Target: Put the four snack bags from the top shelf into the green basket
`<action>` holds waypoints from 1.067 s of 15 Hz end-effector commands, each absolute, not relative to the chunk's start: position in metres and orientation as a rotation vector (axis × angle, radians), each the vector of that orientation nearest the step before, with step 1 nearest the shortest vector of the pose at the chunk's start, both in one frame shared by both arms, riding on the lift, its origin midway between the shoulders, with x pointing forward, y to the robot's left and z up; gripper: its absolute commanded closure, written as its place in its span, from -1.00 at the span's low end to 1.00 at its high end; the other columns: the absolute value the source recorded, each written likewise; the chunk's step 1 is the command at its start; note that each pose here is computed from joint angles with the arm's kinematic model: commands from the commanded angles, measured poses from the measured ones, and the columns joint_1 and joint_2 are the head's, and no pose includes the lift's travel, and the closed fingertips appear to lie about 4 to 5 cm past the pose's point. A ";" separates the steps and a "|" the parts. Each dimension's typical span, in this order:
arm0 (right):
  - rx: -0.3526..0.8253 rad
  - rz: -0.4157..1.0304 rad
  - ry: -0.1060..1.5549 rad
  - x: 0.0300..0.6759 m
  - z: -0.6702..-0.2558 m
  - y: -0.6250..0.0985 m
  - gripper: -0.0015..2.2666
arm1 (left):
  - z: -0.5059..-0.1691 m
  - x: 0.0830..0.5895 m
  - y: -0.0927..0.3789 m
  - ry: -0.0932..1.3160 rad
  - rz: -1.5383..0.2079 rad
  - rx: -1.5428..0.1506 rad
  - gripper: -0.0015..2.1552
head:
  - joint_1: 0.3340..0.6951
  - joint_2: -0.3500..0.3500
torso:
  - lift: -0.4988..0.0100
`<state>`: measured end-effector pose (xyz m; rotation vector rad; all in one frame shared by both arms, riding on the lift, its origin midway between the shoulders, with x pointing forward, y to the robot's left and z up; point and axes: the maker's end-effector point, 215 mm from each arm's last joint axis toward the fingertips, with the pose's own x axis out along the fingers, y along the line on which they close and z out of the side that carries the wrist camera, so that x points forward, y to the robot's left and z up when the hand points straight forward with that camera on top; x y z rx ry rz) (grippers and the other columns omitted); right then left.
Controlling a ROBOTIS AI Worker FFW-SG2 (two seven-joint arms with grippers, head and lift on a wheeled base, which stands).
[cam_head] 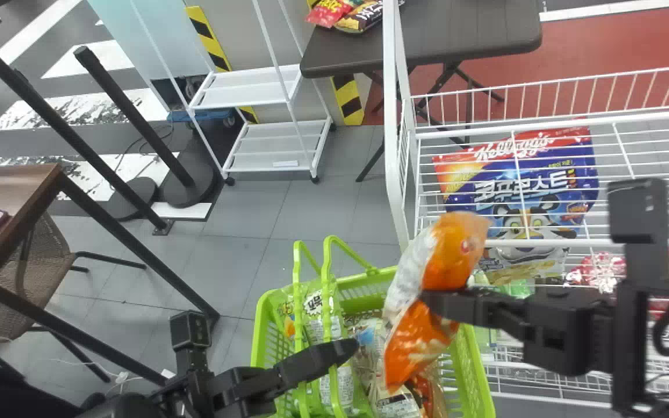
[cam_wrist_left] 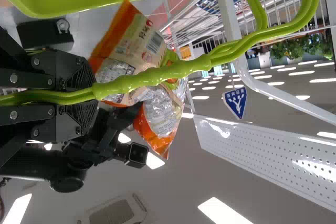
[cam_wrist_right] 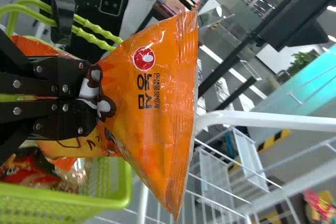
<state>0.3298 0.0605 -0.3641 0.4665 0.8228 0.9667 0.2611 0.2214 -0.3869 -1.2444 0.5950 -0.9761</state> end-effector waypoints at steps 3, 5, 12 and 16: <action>0.452 0.989 1.050 0.310 -0.423 0.073 0.98 | -0.384 0.262 0.222 0.588 -0.988 -1.244 0.99 | 1.00 1.00 | 0.96; 0.371 0.958 1.073 0.316 -0.443 0.072 0.28 | -0.384 0.262 0.221 0.588 -0.989 -1.245 0.99 | 1.00 1.00 | 0.96; 0.512 1.056 1.092 0.308 -0.410 0.054 -0.96 | -0.383 0.263 0.221 0.587 -0.991 -1.244 0.99 | 1.00 1.00 | 0.96; 0.618 1.010 0.983 0.333 -0.376 0.009 -0.96 | -0.383 0.263 0.220 0.588 -0.993 -1.245 0.99 | 1.00 1.00 | 0.96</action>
